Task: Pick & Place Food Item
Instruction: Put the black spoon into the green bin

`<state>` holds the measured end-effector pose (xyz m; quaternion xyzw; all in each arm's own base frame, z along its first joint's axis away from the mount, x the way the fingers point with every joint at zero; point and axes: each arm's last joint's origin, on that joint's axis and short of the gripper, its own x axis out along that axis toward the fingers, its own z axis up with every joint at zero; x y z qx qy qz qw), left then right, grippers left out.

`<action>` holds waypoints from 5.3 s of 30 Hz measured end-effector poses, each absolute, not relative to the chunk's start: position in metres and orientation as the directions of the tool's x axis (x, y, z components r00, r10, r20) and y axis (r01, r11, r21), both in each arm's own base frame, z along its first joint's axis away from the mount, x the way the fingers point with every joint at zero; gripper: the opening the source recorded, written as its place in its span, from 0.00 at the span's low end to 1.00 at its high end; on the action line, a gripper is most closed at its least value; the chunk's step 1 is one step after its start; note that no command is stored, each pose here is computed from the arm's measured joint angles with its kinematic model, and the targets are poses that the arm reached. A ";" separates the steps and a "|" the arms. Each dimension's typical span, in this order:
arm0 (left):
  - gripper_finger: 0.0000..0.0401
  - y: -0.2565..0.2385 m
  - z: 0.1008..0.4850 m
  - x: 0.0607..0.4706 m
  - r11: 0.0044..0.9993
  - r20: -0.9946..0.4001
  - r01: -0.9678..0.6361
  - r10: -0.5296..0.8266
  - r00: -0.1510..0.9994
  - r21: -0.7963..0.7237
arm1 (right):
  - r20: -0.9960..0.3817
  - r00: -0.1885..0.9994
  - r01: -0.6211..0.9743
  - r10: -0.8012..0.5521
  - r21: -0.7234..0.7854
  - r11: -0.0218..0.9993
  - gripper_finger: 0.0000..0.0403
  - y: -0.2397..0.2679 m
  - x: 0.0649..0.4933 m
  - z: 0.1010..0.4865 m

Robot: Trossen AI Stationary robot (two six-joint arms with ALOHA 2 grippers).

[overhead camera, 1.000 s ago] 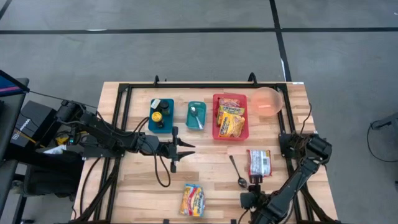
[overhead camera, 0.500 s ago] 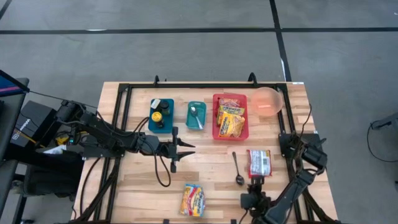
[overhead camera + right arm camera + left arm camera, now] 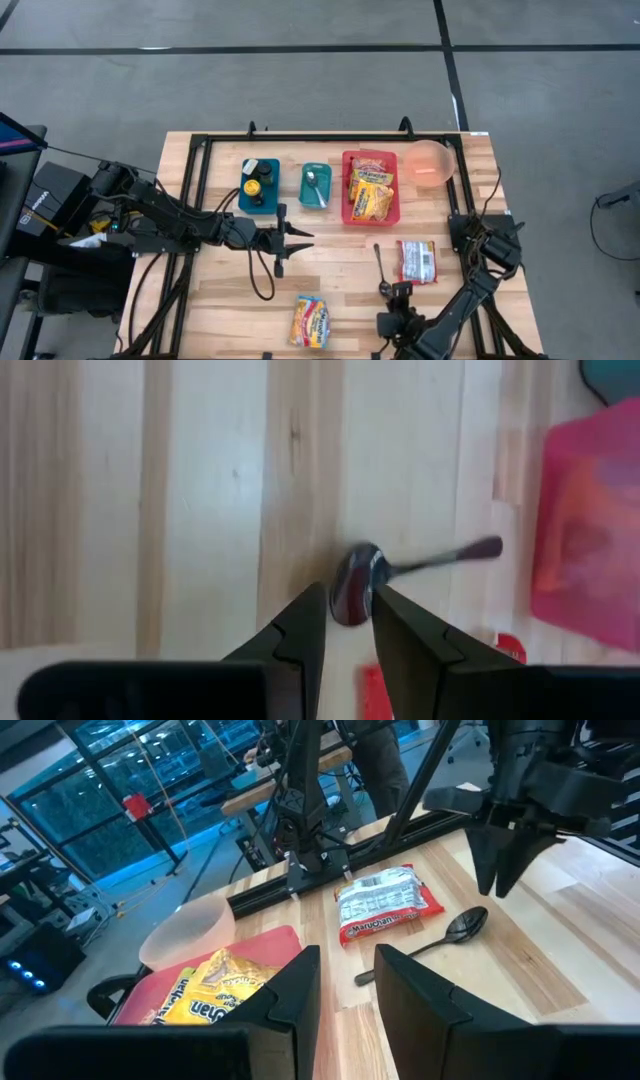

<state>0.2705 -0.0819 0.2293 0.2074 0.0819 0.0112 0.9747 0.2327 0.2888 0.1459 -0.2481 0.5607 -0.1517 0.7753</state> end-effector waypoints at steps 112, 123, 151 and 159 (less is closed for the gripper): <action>0.22 -0.053 0.210 0.272 0.978 -0.346 -0.093 0.155 0.925 0.189 | -0.533 0.420 -0.019 -0.734 -0.814 0.580 0.00 0.262 0.255 0.189; 0.22 -0.075 0.208 0.266 0.905 -0.354 0.029 0.136 0.925 0.424 | -0.529 0.472 0.119 -0.705 -0.754 0.646 0.00 0.238 0.264 0.232; 0.22 -0.078 0.209 0.260 0.807 -0.300 -0.149 0.375 0.877 0.571 | -0.749 0.563 0.123 -0.349 -0.342 0.932 0.00 0.097 0.334 0.330; 0.22 -0.075 0.206 0.258 0.771 -0.311 -0.195 0.456 0.834 0.606 | -0.696 0.636 0.242 -0.334 -0.231 0.942 0.00 0.044 0.360 0.339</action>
